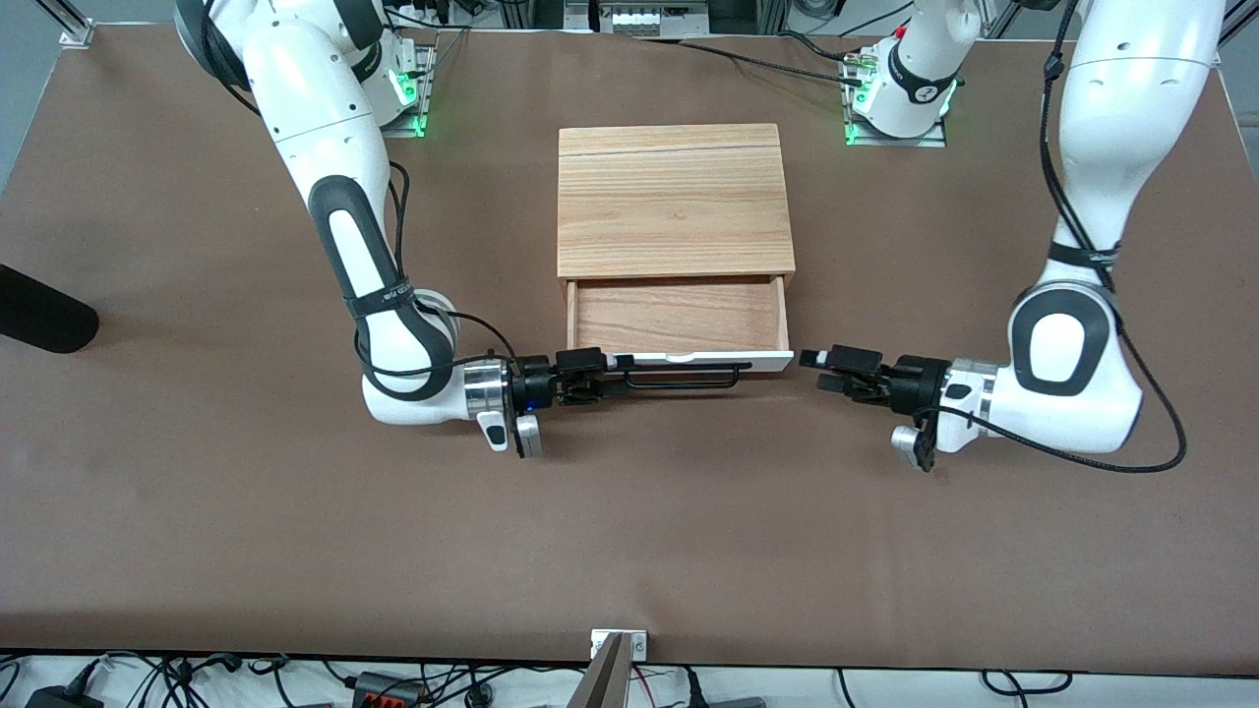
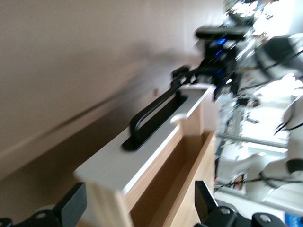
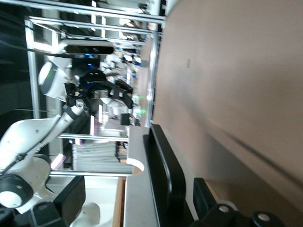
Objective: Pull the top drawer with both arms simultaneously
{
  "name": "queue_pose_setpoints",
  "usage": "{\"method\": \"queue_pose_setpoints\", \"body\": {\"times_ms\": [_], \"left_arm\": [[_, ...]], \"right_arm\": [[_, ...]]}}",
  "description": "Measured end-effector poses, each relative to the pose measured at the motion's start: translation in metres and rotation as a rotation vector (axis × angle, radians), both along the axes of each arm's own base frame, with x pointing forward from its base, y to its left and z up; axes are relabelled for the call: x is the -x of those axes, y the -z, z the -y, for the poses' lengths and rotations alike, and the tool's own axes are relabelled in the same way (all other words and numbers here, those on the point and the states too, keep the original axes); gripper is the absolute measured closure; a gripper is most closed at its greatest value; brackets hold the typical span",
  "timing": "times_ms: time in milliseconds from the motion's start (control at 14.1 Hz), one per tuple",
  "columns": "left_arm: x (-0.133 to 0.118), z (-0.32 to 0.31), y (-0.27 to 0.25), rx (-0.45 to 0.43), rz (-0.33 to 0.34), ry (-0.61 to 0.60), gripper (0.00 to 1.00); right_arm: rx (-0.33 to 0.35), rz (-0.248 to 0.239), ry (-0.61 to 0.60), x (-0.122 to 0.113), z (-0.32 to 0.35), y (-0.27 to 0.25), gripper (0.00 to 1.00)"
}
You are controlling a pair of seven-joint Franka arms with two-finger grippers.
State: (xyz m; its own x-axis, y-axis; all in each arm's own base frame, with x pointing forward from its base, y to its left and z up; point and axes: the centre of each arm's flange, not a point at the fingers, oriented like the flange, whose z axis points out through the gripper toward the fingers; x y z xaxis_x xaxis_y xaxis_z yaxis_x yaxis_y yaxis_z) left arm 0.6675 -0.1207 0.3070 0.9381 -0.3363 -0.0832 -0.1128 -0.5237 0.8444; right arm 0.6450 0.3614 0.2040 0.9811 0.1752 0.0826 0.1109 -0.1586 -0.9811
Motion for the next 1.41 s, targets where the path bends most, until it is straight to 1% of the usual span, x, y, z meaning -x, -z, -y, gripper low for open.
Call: {"method": "queue_pose_setpoints", "body": {"times_ms": [212,354,495,566,636,778,990,1131,1273,1343,1414], "left_arm": [[0.007,-0.026,-0.026,-0.25,-0.018,0.126,0.0],[0.016,-0.038,-0.056,-0.409,-0.027,0.193,0.0],[0.024,-0.045,-0.082,-0.523,-0.044,0.244,0.0],[0.026,-0.049,-0.092,-0.574,-0.047,0.268,0.0],[0.028,-0.053,-0.103,-0.617,-0.048,0.289,0.0],[0.03,-0.059,-0.127,-0.685,-0.038,0.315,0.0],[0.039,-0.063,-0.186,-0.822,0.011,0.341,0.0],[0.052,-0.057,-0.235,-0.892,0.035,0.352,0.0],[0.066,-0.049,-0.276,-0.933,0.08,0.319,0.0],[0.072,-0.048,-0.29,-0.955,0.103,0.275,0.0],[0.075,-0.05,-0.3,-0.977,0.145,0.202,0.0]], "right_arm": [[0.136,-0.01,-0.057,-0.016,0.006,-0.035,0.0],[0.227,-0.036,-0.068,-0.024,0.011,-0.056,0.0],[0.33,-0.046,-0.061,-0.034,0.024,-0.076,0.0],[0.393,-0.048,-0.06,-0.038,0.032,-0.087,0.0],[0.466,-0.045,-0.06,-0.04,0.039,-0.1,0.0],[0.616,-0.024,-0.061,-0.041,0.053,-0.136,0.0],[0.839,-0.045,-0.102,-0.033,0.092,-0.18,0.0],[0.963,-0.063,-0.125,-0.029,0.137,-0.209,0.0],[1.071,-0.089,-0.119,-0.024,0.188,-0.24,0.0],[1.116,-0.093,-0.101,-0.023,0.21,-0.252,0.0],[1.155,-0.089,-0.078,-0.023,0.226,-0.263,0.0]]}}
